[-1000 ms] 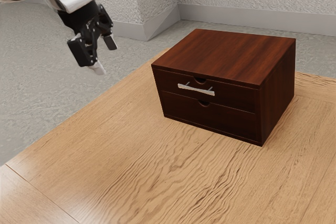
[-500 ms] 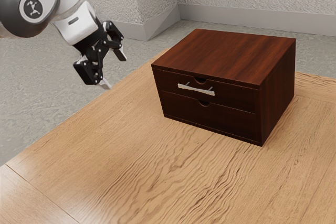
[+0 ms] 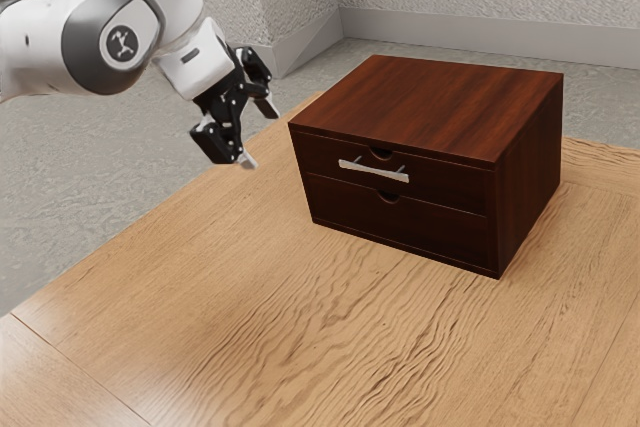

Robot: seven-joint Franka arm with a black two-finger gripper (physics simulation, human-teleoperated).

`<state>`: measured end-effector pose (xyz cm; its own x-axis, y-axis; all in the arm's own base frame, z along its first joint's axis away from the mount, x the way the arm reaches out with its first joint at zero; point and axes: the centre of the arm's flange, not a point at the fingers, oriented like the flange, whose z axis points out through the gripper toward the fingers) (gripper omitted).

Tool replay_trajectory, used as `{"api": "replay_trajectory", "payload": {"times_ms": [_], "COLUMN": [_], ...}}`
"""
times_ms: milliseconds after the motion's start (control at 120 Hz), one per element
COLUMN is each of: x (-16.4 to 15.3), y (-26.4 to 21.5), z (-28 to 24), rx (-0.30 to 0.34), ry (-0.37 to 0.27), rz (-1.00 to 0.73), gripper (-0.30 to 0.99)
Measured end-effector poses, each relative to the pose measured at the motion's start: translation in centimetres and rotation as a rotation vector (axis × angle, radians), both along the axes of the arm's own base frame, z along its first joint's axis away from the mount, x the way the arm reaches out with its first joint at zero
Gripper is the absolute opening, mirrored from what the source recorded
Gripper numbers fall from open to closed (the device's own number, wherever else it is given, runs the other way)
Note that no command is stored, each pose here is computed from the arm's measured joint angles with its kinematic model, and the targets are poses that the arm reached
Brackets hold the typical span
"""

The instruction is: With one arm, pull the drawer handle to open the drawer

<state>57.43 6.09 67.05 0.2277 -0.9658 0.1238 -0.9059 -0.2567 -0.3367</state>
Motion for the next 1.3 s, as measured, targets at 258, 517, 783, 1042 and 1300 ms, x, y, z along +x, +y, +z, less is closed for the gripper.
{"api": "replay_trajectory", "payload": {"times_ms": [258, 517, 783, 1042, 1300], "x": [0.3, 0.7, 2.2, 4.5, 5.9], "y": [-2.8, -7.8, -10.1, -1.6, -5.2], "z": [0.0, -1.0, -3.4, -5.8, -5.4], "rx": [0.003, -0.019, 0.016, 0.033, 0.03], "ry": [0.001, 0.025, 0.047, 0.045, 0.007], "rz": [0.037, 0.034, 0.04, 0.175, 0.113], "gripper": [0.64, 0.67, 0.62, 0.59, 0.59]}}
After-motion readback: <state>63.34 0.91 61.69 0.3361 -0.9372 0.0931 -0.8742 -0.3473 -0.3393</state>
